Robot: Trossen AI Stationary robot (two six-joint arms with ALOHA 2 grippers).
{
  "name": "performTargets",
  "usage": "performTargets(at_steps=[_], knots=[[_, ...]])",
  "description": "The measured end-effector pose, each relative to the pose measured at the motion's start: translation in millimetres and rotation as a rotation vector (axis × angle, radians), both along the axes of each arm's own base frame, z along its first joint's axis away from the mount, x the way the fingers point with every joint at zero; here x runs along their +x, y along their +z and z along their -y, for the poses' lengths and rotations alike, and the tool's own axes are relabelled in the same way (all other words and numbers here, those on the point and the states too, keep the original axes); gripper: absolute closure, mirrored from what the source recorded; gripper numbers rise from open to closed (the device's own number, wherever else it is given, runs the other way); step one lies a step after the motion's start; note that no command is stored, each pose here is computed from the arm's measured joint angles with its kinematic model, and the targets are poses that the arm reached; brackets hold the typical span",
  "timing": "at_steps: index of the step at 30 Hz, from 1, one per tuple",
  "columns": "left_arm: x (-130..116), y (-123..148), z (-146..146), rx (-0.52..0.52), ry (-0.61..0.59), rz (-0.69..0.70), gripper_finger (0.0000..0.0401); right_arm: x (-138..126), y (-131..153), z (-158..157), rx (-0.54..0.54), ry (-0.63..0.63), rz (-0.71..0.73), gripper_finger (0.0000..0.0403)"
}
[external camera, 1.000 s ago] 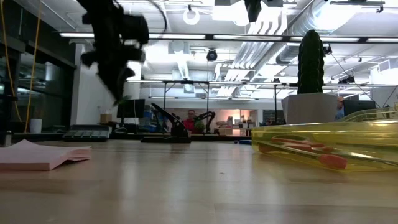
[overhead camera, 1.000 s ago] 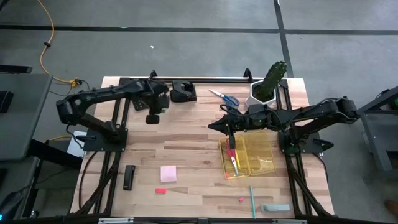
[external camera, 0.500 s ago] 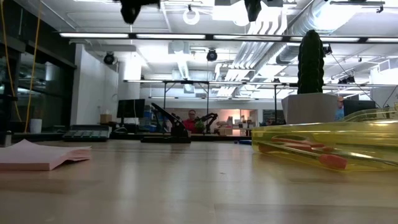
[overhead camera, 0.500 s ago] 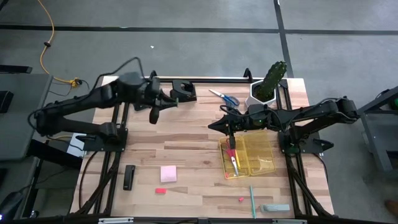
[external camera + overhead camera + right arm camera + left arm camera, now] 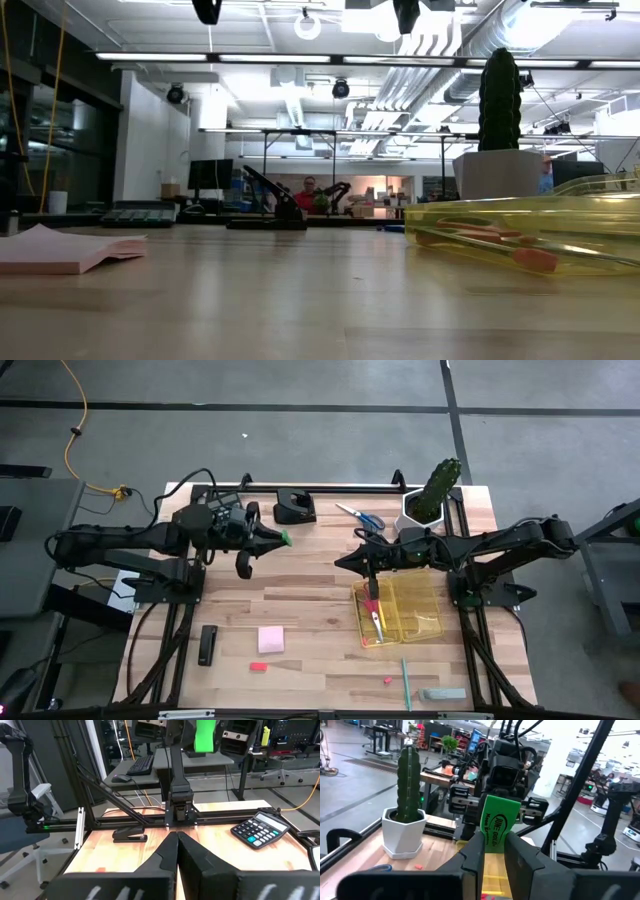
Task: Pack school essentials
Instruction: Put the green eraser into the yellow box
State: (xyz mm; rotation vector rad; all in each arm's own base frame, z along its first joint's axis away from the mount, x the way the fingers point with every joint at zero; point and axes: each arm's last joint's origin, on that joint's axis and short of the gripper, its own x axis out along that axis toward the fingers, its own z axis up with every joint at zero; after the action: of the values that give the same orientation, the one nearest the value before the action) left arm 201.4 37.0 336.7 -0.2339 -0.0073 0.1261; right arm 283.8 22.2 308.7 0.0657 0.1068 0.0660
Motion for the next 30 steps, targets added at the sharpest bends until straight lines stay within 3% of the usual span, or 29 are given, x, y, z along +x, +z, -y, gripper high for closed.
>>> performTargets(at_steps=[21,25,30], knots=[[0.3,2.8,-0.3,-0.028,0.025,0.037,0.0352,0.4,3.3,0.0,0.003,-0.001,0.034,0.0402],[2.9,5.8,-0.8,-0.066,0.024,0.084,0.0352,2.2,9.0,0.7,0.027,-0.031,0.099,0.0402],[17.4,3.6,-4.1,-0.150,0.036,0.142,0.0352,14.5,26.1,1.8,-0.001,-0.098,0.107,0.0359]])
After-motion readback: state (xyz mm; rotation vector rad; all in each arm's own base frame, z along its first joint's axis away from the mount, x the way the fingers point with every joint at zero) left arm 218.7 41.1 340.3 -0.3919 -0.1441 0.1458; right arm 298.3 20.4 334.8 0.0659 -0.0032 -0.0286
